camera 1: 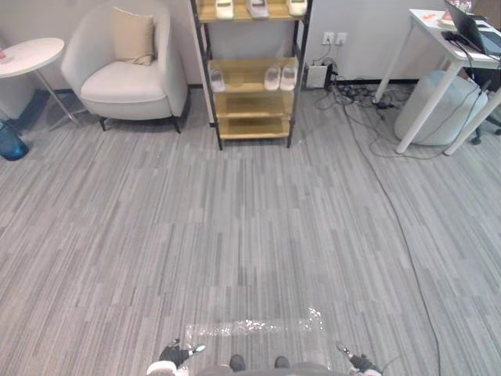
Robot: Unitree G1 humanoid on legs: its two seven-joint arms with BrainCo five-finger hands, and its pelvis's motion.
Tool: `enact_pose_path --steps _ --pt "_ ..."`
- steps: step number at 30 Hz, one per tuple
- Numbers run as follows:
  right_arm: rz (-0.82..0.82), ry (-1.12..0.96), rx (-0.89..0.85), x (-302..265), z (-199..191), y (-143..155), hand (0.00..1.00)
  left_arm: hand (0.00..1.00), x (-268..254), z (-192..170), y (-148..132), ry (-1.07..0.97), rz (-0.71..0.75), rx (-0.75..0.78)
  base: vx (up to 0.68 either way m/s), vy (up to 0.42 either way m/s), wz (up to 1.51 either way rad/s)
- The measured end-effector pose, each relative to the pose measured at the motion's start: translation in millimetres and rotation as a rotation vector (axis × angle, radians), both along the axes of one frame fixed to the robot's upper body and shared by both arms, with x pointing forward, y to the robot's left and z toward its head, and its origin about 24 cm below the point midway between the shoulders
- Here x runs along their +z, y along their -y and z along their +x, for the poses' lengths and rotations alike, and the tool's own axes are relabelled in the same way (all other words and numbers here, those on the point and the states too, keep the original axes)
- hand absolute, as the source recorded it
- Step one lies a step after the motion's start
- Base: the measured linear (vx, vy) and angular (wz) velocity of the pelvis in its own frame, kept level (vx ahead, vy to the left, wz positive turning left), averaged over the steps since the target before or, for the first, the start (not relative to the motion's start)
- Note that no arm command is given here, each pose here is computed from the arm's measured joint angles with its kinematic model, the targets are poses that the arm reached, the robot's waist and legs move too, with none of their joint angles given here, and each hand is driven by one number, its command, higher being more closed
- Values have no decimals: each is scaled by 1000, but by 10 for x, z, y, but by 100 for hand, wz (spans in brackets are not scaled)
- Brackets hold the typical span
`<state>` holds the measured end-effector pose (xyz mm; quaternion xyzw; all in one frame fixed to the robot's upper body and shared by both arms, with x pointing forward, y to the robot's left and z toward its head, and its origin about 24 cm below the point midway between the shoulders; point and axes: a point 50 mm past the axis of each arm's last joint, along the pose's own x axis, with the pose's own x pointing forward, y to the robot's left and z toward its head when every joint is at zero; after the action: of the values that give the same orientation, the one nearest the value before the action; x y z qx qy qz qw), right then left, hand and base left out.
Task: Organize the slippers on the shoe rack
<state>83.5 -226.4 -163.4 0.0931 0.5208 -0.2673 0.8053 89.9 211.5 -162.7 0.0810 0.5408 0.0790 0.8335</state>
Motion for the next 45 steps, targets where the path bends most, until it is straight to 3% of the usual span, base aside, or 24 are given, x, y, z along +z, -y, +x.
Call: enact_pose_path --steps 11,25,32,39,45 --pt "-16 -10 99 2 40 -40 0 0 -6 -23 -10 -9 3 5 18 -2 6" --pt "8 8 86 -7 46 -103 0 0 30 75 -85 11 25 -8 -13 -13 0" --pt "12 -41 15 -40 -255 -49 0 0 42 118 -84 30 20 15 45 -22 -4" --pt "-9 29 24 26 22 35 0 0 23 94 -34 19 9 21 246 198 -34" --pt "1 30 19 19 24 5 0 0 28 105 -54 10 37 -16 430 184 -13"
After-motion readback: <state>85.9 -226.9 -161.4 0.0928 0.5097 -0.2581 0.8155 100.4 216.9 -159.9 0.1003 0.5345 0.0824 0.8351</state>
